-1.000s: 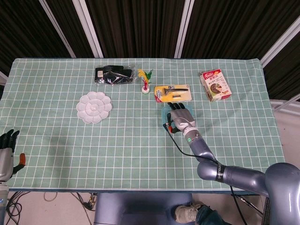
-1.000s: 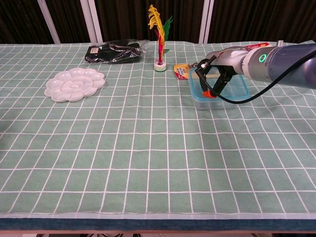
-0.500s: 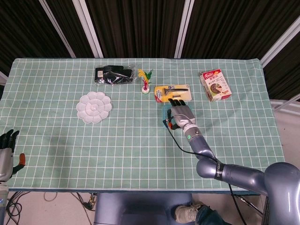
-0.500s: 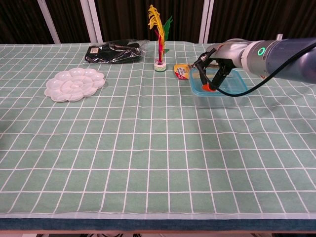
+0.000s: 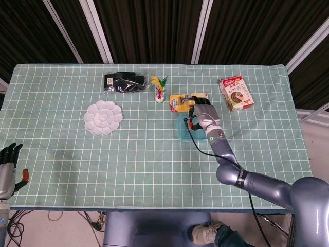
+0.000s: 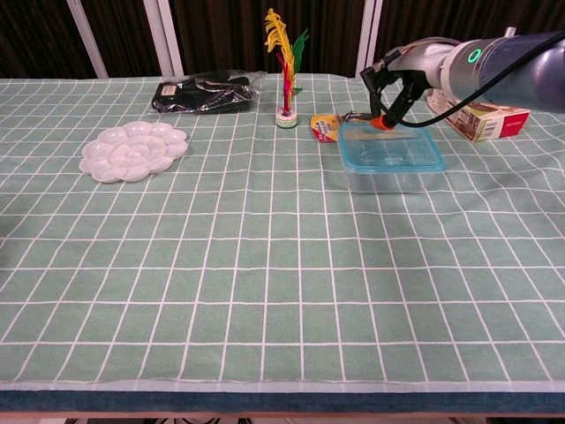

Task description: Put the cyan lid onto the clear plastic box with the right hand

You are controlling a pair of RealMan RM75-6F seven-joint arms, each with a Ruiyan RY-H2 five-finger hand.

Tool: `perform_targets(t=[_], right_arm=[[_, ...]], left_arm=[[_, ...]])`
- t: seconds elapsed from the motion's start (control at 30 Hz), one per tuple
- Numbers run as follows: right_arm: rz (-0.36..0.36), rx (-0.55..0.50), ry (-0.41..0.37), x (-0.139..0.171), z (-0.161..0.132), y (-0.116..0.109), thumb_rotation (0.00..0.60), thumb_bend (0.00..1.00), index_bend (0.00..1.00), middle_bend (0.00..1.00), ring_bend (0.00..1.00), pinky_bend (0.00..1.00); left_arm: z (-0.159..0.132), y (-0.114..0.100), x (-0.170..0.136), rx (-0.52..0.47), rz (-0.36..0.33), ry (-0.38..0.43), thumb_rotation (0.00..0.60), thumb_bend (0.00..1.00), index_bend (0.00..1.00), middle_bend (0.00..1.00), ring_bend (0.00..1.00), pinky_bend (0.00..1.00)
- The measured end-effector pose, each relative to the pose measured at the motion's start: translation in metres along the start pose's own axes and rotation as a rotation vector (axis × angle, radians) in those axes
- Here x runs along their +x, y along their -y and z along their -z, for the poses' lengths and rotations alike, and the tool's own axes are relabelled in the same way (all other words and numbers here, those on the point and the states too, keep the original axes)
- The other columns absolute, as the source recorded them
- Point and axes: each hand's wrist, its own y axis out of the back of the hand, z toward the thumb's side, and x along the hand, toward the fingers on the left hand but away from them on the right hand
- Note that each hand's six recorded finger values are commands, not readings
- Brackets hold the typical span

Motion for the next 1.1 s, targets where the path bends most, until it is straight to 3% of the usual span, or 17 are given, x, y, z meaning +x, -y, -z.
perform_targets(t=[0.63, 0.87, 1.1], right_arm=[[0.014, -0.008, 0.008, -0.026, -0.010, 0.009, 0.600, 0.54, 0.61, 0.01, 0.00, 0.00], [0.024, 0.037, 0.041, -0.025, 0.009, -0.007, 0.600, 0.55, 0.61, 0.01, 0.00, 0.00], [-0.009, 0.064, 0.078, -0.022, 0.028, -0.007, 0.600, 0.55, 0.61, 0.01, 0.00, 0.00]], left_arm=[[0.003, 0.000, 0.002, -0.014, 0.027, -0.013, 0.600, 0.53, 0.06, 0.00, 0.00, 0.00], [0.003, 0.000, 0.002, -0.012, 0.030, -0.018, 0.600, 0.53, 0.06, 0.00, 0.00, 0.00], [0.003, 0.000, 0.002, -0.011, 0.026, -0.023, 0.600, 0.53, 0.06, 0.00, 0.00, 0.00]])
